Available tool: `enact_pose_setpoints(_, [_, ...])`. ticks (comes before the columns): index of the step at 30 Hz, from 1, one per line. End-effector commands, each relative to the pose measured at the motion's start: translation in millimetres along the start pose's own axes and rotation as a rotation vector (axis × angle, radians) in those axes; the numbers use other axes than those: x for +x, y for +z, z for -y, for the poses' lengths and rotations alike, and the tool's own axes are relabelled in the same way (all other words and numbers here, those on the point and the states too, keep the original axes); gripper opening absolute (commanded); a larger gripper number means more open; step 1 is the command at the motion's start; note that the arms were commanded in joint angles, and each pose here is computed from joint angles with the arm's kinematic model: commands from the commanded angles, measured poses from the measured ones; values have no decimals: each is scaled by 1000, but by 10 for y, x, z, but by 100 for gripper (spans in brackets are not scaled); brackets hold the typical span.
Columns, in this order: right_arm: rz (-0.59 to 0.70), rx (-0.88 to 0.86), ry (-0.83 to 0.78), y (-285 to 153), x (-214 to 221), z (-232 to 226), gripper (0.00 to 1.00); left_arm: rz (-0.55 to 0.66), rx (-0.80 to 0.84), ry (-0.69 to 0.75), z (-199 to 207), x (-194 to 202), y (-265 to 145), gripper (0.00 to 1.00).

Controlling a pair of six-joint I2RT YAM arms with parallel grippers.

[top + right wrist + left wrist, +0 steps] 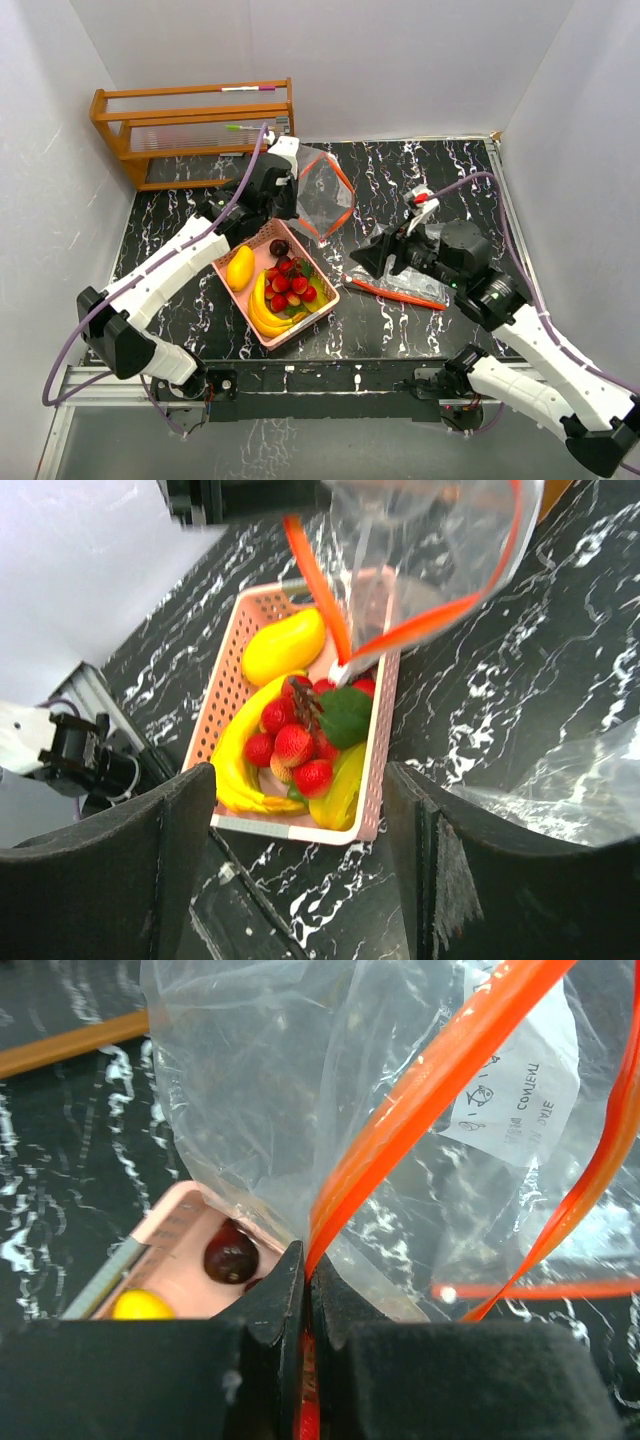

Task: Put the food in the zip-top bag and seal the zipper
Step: Pick up the fake fruit from the bin.

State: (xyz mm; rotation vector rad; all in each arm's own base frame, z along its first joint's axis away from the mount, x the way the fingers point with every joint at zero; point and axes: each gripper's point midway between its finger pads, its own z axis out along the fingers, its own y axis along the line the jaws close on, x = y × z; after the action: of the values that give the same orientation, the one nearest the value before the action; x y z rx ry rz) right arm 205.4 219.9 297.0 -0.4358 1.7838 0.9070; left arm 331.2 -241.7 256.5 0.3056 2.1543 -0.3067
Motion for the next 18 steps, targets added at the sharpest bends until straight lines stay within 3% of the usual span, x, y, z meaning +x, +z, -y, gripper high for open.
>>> enact_pose_setpoints(1, [5, -86, 13, 190, 46, -150, 69, 22, -203, 31, -389, -163, -7, 0])
enact_pose_setpoints(8, [-80, -37, -27, 578, 330, -252, 68, 23, -356, 30, -812, -138, -108, 0])
enact_pose_setpoints(14, [-127, 7, -62, 931, 582, -355, 68, 44, -525, -13, -1364, -153, -432, 0])
enact_pose_setpoints(18, [-122, 51, -64, 1124, 722, -300, 68, 107, -505, -40, -1411, -226, -668, 0])
